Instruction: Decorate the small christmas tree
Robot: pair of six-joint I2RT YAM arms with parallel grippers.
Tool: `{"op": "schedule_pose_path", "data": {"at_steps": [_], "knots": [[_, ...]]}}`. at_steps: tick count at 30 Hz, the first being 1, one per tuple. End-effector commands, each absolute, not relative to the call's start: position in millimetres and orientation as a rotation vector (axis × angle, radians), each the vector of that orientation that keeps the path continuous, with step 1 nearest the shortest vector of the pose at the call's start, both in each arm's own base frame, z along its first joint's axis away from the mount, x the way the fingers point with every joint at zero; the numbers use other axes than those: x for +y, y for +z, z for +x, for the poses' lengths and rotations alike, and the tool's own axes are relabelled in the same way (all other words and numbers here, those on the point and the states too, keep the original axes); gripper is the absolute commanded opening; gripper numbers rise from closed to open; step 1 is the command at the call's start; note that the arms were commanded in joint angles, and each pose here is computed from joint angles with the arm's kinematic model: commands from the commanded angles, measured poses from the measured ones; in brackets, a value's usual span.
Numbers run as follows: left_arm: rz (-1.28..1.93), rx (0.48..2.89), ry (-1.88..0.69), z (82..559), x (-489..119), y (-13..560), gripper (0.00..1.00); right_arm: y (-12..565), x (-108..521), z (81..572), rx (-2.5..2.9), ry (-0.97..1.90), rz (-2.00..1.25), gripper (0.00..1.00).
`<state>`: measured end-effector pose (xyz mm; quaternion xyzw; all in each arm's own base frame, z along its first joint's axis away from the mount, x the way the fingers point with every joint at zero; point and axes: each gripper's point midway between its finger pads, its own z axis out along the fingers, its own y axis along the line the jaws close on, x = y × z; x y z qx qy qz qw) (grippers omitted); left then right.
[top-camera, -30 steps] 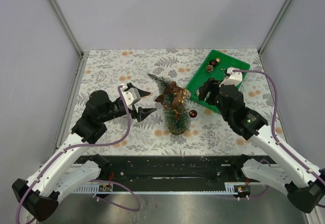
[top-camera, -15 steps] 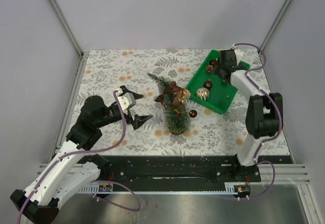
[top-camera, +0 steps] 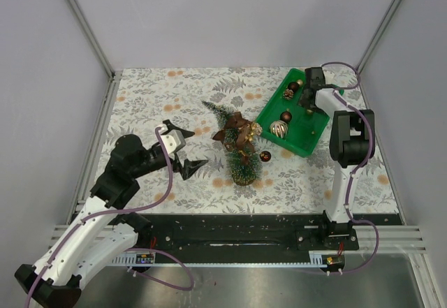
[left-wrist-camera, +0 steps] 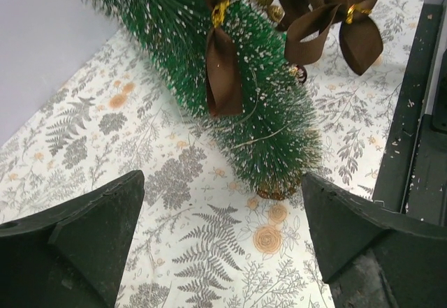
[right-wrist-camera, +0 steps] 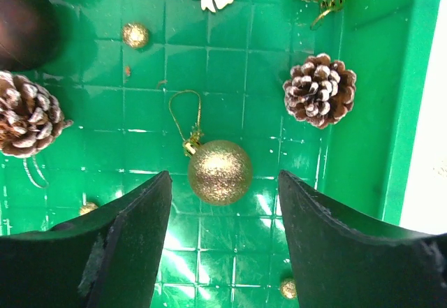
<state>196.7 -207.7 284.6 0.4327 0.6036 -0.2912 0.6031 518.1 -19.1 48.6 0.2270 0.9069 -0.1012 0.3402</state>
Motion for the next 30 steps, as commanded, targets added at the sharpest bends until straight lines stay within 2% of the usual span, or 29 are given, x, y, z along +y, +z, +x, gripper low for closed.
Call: {"op": "schedule_pose_path", "data": {"at_steps": [1, 6, 12, 16, 20, 24, 30], "knots": [[0.976, 1.364, -0.656, 201, -206, 292, 0.99, 61, -19, 539, 2.32, -0.241, 0.572, 0.68], [0.975, 1.363, -0.648, 203, -205, 293, 0.99, 58, -16, 539, 2.335, -0.223, 0.565, 0.63], [0.969, 1.357, -0.646, 203, -205, 295, 0.99, 54, -16, 531, 2.362, -0.221, 0.567, 0.67], [0.97, 1.346, -0.648, 204, -206, 297, 0.99, 55, -16, 530, 2.359, -0.225, 0.559, 0.66], [0.963, 1.348, -0.645, 205, -206, 296, 0.99, 55, -16, 530, 2.356, -0.225, 0.556, 0.56], [0.943, 1.355, -0.63, 209, -204, 295, 0.99, 61, -14, 529, 2.342, -0.202, 0.555, 0.36], [0.892, 1.38, -0.62, 218, -202, 289, 0.98, 91, -3, 516, 2.298, -0.1, 0.556, 0.29]]}}
